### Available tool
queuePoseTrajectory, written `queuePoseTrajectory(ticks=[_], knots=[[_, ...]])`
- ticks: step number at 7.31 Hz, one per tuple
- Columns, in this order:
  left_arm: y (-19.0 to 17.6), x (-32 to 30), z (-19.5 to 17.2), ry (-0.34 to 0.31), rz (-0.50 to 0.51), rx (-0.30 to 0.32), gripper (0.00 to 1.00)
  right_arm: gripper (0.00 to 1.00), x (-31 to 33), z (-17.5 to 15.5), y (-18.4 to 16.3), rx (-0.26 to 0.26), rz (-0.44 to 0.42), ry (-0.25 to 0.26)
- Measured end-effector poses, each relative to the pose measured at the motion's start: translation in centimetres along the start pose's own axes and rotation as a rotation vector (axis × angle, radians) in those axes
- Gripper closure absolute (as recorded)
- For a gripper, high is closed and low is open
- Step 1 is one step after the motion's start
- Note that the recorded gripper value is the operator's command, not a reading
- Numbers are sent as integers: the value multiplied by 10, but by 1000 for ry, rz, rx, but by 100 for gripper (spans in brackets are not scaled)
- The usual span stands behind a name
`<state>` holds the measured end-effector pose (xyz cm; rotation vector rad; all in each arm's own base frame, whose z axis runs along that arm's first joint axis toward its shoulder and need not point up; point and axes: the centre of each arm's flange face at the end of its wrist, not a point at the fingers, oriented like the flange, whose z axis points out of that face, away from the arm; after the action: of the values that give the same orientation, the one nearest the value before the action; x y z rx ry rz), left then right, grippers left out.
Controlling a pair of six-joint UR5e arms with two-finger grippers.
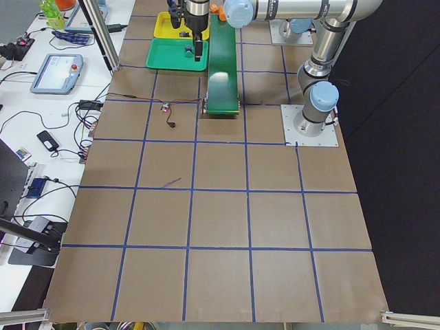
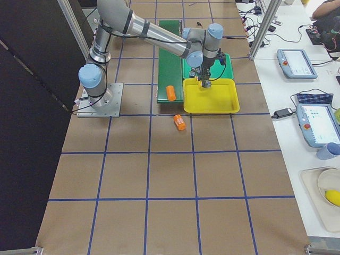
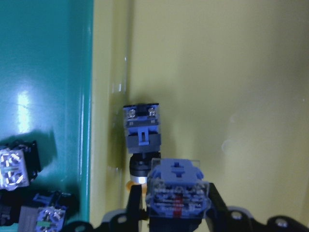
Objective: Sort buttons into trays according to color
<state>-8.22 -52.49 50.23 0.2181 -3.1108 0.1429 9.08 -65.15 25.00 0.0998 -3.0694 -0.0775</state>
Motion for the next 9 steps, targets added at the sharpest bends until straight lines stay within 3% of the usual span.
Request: queuePoseTrajectory(ticks=[1, 3, 4, 6, 8, 9], knots=[[0, 0, 0, 0, 0, 0, 0, 0, 5, 4, -5, -3, 2, -4], [0, 0, 0, 0, 1, 0, 0, 0, -3, -24, -1, 37, -7, -33], [0, 0, 0, 0, 1, 0, 0, 0, -13, -51, 9, 63, -22, -36], [0, 0, 0, 0, 1, 0, 0, 0, -37, -139, 46, 88, -60, -27], [0, 0, 0, 0, 1, 1, 0, 0, -44, -219, 93, 60, -63, -28], [0, 0, 0, 0, 1, 1, 0, 0, -45, -242, 117, 37, -46, -30]])
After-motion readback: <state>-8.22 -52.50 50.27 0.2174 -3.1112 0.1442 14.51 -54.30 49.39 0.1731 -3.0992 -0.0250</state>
